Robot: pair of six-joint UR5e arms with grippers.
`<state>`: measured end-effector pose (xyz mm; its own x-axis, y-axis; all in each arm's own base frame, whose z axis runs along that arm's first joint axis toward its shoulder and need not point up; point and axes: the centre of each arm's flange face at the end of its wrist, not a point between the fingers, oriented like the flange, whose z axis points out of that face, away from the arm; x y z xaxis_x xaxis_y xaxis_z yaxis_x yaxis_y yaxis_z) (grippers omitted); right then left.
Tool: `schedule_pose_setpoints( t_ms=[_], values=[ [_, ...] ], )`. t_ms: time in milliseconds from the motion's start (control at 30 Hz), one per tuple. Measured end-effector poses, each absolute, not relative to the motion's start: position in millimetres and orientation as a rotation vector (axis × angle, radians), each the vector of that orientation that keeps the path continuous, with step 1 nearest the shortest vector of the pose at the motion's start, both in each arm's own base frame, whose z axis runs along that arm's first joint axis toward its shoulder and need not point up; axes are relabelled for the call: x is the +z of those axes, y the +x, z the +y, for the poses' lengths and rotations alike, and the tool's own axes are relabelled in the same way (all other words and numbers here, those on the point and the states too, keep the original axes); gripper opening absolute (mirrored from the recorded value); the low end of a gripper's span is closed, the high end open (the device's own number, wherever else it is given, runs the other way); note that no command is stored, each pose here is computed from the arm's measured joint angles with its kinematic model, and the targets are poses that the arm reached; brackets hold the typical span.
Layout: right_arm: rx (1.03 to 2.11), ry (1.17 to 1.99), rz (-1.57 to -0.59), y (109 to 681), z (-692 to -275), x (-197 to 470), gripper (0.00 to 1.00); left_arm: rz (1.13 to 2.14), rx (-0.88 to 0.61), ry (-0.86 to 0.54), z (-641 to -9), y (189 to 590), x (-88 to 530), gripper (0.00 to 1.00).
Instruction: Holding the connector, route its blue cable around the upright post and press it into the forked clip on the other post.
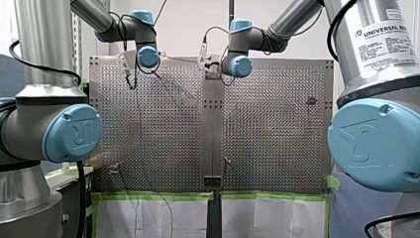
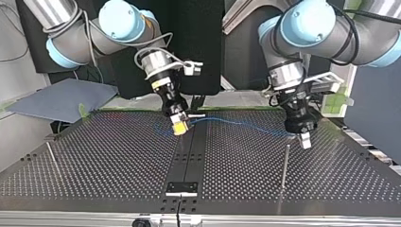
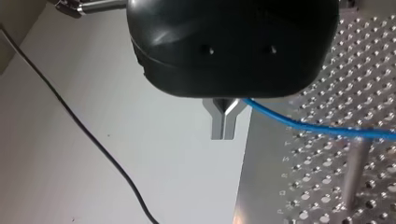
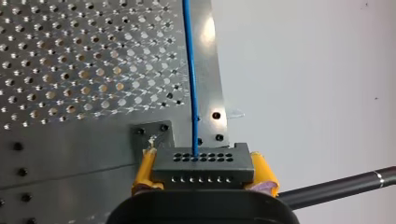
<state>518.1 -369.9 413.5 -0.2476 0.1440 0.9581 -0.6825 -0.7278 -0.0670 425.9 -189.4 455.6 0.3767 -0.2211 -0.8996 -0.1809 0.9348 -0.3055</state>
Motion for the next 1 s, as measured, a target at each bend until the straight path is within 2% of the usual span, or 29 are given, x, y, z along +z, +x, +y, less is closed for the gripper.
schedule_pose_setpoints(
  t_ms=[500,1000],
  values=[
    [2.055,1.438,-0.647,524,-378,427,0.00,1.181,-0.021,-0.378,-147,458,460,0.00],
    [2.060,1.446,-0.645,541,-390,421,0.00,1.199,-0.037,-0.370,-121,505,458,0.00]
  ],
)
